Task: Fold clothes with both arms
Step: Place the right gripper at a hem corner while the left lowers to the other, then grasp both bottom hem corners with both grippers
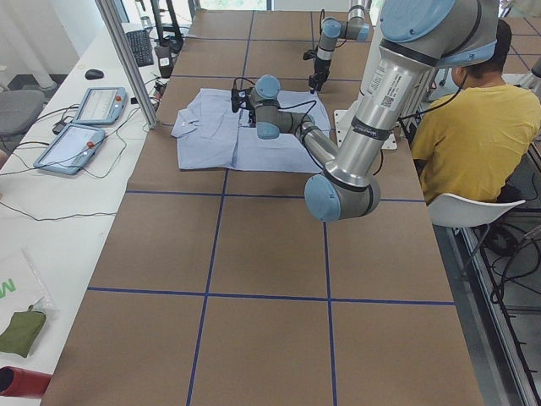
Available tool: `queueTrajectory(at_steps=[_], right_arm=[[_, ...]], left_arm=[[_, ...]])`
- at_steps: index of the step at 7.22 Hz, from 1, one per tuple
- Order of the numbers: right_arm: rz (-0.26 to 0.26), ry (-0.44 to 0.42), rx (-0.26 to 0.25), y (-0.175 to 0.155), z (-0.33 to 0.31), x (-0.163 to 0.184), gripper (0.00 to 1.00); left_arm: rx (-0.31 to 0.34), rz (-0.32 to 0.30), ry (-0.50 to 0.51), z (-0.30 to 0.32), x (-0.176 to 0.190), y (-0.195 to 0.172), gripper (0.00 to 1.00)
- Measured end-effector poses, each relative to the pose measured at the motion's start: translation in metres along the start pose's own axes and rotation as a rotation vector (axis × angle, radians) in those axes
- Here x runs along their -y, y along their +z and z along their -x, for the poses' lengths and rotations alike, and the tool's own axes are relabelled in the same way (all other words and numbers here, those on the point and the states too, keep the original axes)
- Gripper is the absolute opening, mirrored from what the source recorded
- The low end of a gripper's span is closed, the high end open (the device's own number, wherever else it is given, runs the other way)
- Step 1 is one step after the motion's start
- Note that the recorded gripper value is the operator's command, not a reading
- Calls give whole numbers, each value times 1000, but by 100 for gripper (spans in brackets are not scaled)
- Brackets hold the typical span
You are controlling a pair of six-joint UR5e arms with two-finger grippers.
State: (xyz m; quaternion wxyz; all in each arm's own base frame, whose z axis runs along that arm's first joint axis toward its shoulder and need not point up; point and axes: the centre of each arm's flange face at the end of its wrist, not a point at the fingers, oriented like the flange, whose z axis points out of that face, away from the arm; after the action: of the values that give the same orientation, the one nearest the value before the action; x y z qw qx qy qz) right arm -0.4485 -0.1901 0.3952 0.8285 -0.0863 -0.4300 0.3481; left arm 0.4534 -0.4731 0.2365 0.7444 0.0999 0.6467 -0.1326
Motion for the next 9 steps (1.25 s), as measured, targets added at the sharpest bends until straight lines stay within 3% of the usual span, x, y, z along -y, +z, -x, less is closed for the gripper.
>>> queueTrajectory(at_steps=[1, 3, 5, 7, 9], right_arm=[[1, 8, 2, 0, 1, 0, 1], [5, 22, 6, -3, 2, -1, 0], [8, 25, 10, -5, 3, -1, 0], [9, 36, 24, -13, 9, 5, 0], [10, 41, 33, -18, 12, 8, 0]], left_arm=[[11, 2, -22, 7, -2, 1, 98], [41, 20, -123, 26, -26, 5, 98], [108, 19, -164, 34, -88, 2, 97], [306, -17, -133, 21, -166, -13, 94], [462, -32, -72, 65, -214, -40, 89]])
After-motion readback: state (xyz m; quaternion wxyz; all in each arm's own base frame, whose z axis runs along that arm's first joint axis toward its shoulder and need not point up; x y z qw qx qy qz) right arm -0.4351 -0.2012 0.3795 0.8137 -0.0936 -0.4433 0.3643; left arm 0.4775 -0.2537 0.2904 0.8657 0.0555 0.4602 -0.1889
